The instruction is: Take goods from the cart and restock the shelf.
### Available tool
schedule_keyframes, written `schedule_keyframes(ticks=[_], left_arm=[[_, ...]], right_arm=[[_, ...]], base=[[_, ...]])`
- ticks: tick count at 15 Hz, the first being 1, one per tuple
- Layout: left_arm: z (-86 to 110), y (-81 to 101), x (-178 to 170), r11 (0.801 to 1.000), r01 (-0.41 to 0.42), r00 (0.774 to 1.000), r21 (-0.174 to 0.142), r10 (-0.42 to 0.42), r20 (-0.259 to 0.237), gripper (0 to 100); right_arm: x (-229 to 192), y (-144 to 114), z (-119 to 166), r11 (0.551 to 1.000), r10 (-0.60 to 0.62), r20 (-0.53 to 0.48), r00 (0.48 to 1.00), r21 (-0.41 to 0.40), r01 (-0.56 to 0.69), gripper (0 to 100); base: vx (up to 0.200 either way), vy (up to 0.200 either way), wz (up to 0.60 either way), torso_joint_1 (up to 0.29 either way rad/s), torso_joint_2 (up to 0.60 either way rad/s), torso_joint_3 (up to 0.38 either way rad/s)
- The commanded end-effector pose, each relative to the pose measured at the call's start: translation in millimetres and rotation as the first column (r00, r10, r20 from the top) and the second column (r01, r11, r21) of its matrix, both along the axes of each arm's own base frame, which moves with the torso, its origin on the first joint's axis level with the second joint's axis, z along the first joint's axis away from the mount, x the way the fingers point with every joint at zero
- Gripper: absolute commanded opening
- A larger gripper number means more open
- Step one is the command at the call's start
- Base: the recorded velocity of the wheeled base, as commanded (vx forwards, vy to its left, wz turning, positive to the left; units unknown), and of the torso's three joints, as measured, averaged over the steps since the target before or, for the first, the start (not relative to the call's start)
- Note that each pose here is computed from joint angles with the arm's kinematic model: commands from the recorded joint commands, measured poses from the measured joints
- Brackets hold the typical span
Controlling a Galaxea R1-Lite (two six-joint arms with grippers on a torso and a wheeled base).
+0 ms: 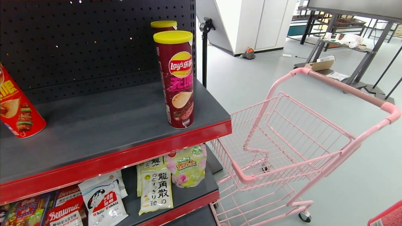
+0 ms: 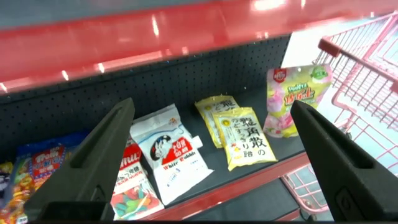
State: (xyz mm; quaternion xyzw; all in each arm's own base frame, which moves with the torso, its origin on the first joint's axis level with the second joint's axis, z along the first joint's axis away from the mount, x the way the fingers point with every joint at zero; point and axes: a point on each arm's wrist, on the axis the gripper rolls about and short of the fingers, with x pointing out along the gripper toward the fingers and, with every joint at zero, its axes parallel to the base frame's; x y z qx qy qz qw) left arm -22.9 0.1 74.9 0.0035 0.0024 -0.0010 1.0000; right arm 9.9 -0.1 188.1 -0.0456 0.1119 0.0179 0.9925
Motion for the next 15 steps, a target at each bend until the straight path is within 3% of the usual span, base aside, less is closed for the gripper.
schedule_keyframes(ticks=[1,7,15], left_arm=[[0.4,0.0,-0.1,1.000,-0.002,1.000,0.001,0.002,0.000,100],[0.0,0.0,0.1,1.000,0.000,1.000,-0.001,0.000,-0.001,100],[0.0,0.0,0.1,1.000,-0.002,1.000,-0.001,0.002,-0.001,100]], right_arm=[[-1.0,-0.1,-2.2,1.000,-0.001,0.000,1.000,0.000,0.001,0],[-0.3,0.0,-3.1,1.000,0.001,-0.006,1.000,0.000,-0.001,0],[1.1,0.1,-2.6,1.000,0.005,-0.010,1.000,-0.011,-0.005,0]], base=[[0.000,0.000,0.00,0.183,-0.51,-0.330],[0.000,0.000,0.00,0.213,-0.57,-0.355],[0.000,0.000,0.00,0.167,-0.41,-0.242]])
